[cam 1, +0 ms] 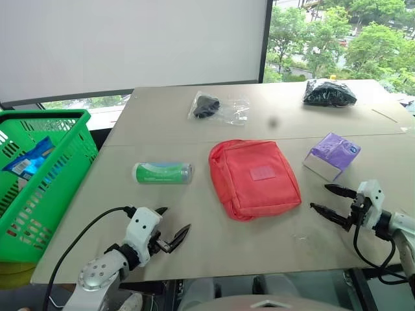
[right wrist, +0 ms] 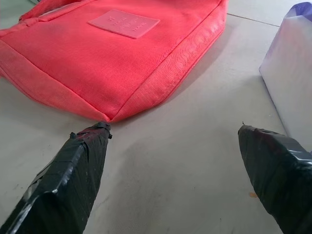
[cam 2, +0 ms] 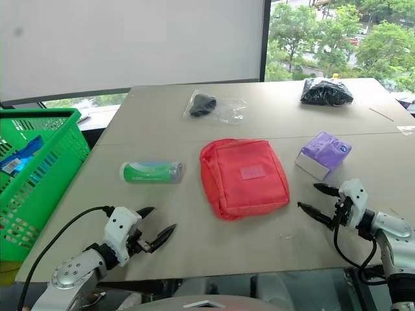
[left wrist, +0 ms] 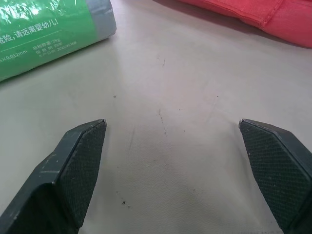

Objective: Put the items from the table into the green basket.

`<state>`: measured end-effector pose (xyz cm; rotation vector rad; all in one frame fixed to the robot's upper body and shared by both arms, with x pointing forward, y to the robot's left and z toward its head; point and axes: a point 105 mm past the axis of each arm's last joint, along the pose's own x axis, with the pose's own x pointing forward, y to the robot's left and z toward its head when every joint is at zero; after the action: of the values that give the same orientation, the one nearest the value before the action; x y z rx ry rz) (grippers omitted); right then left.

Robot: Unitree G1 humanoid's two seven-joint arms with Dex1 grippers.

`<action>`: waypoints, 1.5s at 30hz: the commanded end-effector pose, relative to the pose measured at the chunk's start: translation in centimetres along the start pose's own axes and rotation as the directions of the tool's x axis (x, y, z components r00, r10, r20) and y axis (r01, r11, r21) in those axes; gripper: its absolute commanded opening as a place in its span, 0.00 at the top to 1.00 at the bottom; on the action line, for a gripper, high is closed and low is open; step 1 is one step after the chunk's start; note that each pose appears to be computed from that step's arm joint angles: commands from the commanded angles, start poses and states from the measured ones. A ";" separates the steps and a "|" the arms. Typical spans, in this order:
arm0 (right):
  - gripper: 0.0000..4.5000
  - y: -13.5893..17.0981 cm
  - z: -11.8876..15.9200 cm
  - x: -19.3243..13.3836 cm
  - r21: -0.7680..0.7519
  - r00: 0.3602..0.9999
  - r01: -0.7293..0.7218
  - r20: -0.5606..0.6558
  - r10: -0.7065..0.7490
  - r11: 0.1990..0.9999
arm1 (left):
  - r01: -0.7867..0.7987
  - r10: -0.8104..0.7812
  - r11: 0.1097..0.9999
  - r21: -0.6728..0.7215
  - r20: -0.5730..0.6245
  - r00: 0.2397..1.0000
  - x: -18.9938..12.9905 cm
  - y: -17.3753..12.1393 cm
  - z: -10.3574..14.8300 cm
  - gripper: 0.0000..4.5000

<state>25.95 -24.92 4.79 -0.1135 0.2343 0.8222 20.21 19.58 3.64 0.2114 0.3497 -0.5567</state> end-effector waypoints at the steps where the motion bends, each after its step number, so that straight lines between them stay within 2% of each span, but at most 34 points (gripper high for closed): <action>1: 0.00 -0.5 1.6 -0.1 -0.050 0.999 -0.003 0.040 0.005 0.999 | -0.006 0.005 1.000 0.027 0.036 0.999 -0.3 0.3 1.1 0.00; 19: 0.00 1.2 2.9 1.3 -0.090 0.994 -0.097 0.049 0.102 0.991 | 0.000 0.000 1.000 0.012 0.068 0.998 -0.6 -0.5 1.8 0.00; 22: 0.00 3.0 4.3 2.8 -0.124 0.981 -0.170 0.075 0.181 0.978 | 0.015 -0.016 1.000 0.020 0.086 0.996 -0.8 -0.7 2.2 0.00; 24: 0.00 5.3 5.6 4.4 -0.168 0.957 -0.262 0.082 0.278 0.950 | 0.085 -0.084 0.996 -0.004 0.123 0.989 -1.2 -1.4 3.1 0.00; 31: 0.00 10.1 6.9 9.1 -0.255 0.886 -0.449 0.000 0.465 0.856 | 0.287 -0.285 0.958 0.026 0.227 0.931 -3.7 -2.8 7.3 0.00; 34: 0.00 10.9 5.5 10.3 -0.297 0.851 -0.523 -0.119 0.512 0.799 | 0.321 -0.326 0.945 0.058 0.178 0.928 -4.6 -3.1 7.5 0.00; 37: 0.00 10.6 3.2 10.9 -0.366 0.813 -0.581 -0.290 0.505 0.727 | 0.310 -0.318 0.947 0.087 0.118 0.941 -5.3 -3.0 7.0 0.00; 39: 0.00 9.5 2.9 12.2 -0.418 0.843 -0.535 -0.324 0.429 0.734 | 0.298 -0.307 0.950 0.090 0.115 0.945 -5.5 -3.0 7.0 0.00; 42: 0.00 8.2 2.9 13.5 -0.416 0.883 -0.453 -0.333 0.331 0.789 | 0.281 -0.292 0.955 0.098 0.127 0.948 -5.6 -3.3 7.2 0.00; 45: 0.18 8.2 2.5 13.6 -0.408 0.874 -0.464 -0.356 0.330 0.786 | 0.283 -0.294 0.954 0.094 0.139 0.946 -5.6 -3.9 7.6 0.00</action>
<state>28.52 -8.40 4.51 -0.6370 0.2580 1.3428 15.75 17.45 11.37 0.1597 0.2520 -0.8598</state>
